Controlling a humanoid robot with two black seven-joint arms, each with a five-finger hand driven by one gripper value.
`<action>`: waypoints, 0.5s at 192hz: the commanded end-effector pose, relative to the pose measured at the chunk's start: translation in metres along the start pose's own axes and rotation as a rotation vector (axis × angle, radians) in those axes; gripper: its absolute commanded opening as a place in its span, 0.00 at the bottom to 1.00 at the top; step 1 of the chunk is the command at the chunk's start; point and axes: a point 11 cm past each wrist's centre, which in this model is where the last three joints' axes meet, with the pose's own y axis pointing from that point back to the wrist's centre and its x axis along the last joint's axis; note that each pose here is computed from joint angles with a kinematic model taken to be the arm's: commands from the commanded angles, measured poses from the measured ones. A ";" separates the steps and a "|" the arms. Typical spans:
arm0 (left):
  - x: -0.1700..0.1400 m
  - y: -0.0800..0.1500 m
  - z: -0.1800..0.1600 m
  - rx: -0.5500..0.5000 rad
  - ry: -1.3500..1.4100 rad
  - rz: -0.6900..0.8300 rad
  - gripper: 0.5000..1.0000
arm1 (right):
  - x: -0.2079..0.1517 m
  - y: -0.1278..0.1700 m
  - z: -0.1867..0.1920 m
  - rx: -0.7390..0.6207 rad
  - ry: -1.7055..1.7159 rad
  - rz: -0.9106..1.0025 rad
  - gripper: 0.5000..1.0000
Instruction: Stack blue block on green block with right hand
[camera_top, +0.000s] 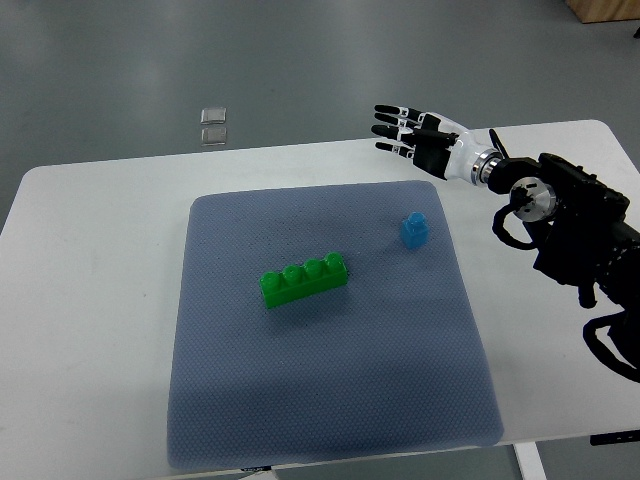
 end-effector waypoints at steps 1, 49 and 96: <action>0.000 0.000 0.001 -0.002 0.000 0.002 1.00 | -0.001 -0.001 -0.002 -0.004 0.012 -0.004 0.85; 0.000 0.000 0.000 0.000 -0.002 0.000 1.00 | -0.013 -0.008 -0.019 -0.037 0.136 -0.030 0.85; -0.001 0.000 0.000 0.000 -0.002 -0.001 1.00 | -0.001 -0.001 -0.037 -0.088 0.286 -0.006 0.85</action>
